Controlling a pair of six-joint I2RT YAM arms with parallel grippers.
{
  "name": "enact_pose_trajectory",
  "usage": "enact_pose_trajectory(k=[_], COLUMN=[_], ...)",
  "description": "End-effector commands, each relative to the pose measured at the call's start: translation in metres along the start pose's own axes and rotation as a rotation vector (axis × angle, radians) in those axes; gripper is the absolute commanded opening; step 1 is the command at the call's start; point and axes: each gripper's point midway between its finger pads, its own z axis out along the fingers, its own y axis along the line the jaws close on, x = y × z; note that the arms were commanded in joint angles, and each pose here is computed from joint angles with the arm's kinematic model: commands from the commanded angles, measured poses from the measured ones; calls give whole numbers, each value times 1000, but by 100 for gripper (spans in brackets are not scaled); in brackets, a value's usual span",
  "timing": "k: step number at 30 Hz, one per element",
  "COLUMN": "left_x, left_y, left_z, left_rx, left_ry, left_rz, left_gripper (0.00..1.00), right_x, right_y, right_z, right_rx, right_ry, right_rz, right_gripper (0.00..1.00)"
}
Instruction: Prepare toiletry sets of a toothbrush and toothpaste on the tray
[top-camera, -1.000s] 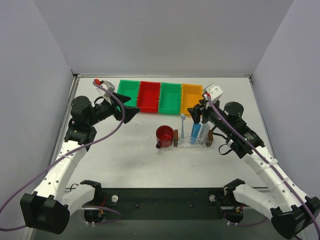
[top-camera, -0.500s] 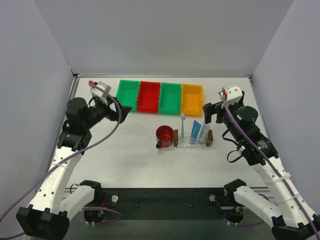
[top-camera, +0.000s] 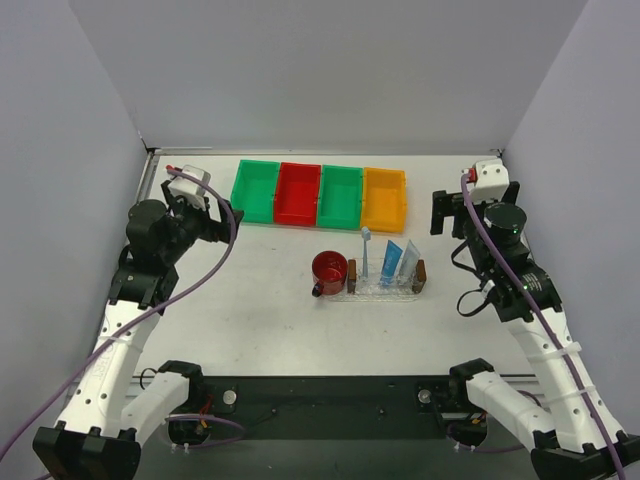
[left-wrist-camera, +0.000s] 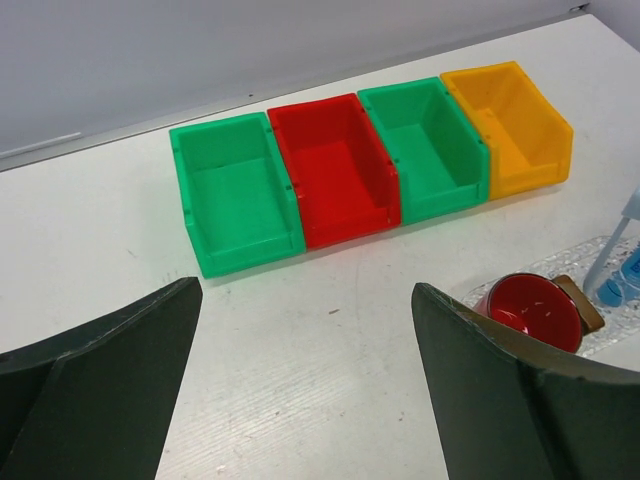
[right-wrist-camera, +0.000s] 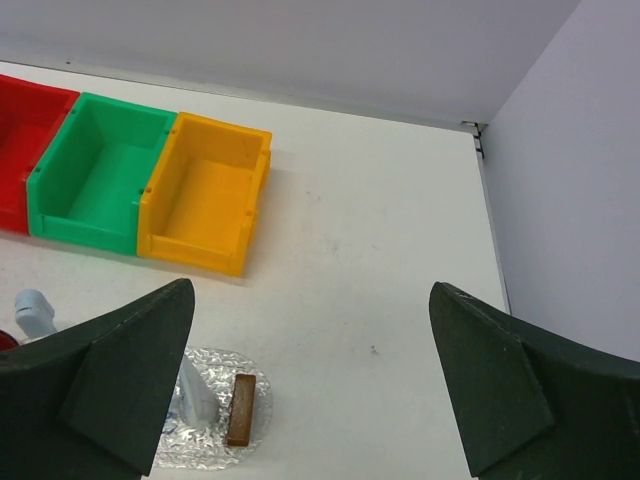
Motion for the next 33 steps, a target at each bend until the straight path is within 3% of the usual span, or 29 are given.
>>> enact_pose_trajectory(k=[1,9,33], left_x=[-7,4,19], left_y=[20,35,40], left_z=[1,13,18], left_rx=[-91,-150,-144], left_ry=[-36,-19,-11], left_rz=[21,15,33], left_gripper=[97,97,97], right_x=[5,5,20], right_y=[-22,-39,-42], right_z=[2,-9,2], right_rx=[130,224,262], right_ry=[0,-102,-72], right_rz=[15,26,13], right_gripper=[97,99,95])
